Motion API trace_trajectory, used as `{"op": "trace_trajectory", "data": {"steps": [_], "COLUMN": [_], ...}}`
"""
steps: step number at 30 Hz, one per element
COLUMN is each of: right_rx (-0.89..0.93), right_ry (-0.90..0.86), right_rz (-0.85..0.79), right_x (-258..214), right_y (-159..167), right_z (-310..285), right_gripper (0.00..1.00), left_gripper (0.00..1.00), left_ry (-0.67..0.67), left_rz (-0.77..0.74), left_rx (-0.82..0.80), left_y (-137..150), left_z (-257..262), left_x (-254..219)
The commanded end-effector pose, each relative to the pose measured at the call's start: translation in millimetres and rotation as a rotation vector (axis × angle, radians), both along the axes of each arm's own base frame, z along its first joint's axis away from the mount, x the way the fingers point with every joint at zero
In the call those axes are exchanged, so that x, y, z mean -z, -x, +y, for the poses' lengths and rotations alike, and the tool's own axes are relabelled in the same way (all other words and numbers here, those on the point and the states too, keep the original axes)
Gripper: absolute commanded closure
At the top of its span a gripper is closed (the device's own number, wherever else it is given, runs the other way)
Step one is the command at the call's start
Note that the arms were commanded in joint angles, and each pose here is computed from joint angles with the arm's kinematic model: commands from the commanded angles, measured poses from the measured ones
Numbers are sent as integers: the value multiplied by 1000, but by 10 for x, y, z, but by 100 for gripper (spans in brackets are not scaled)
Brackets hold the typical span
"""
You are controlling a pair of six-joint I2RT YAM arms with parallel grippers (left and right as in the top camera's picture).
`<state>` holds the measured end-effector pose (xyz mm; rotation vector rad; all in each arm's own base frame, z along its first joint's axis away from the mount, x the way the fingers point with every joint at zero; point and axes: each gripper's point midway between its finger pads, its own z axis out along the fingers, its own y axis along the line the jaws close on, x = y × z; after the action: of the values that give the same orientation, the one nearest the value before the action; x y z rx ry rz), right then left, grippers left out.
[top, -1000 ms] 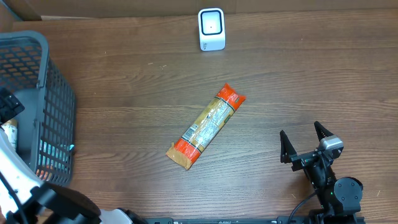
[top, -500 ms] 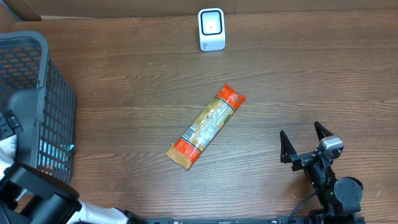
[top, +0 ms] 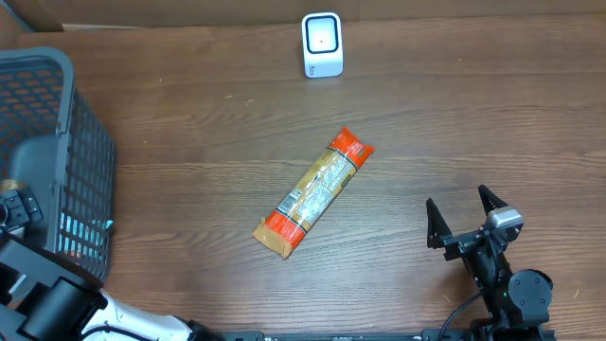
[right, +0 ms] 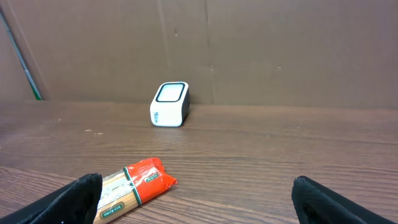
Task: Scan the item barcode
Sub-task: 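Grasp the white tube with the left gripper inside the basket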
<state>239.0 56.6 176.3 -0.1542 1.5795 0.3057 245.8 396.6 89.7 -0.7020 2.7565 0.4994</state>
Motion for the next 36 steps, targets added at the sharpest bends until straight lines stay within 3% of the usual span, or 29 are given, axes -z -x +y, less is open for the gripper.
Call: {"op": "trace_trajectory", "data": {"steps": [1,15,18,20,25,26,31,36], "right_rx": [-3,-3,-3,-3,-3,-3,-3,-3], "right_ry": [-4,-4,-4,-4,-4,-4,-4,-4], "right_rz": [-4,-4,-4,-4,-4,-4,-4,-4], "right_x": [15,15,15,15,15,15,15,15], "right_y": [2,2,2,2,2,2,2,2], "right_z": [11,11,11,12,11,11,11,12], "right_gripper": [0,0,0,0,0,0,0,0], "left_gripper": [8,12,21,34,91,96,96,96], "left_ry": [21,105,127,131,120,120,109,49], "left_rz": [63,139,146,144,126,125,118,77], "left_rx": [8,-14,-24,-31,-55,-55,-33,36], "left_y": [87,163,166,164,134,125,3,-346], "left_z": [8,-32,-59,-62,-34,-38,-101,-175], "left_x": [210,727,830,848,825,822,750,420]}}
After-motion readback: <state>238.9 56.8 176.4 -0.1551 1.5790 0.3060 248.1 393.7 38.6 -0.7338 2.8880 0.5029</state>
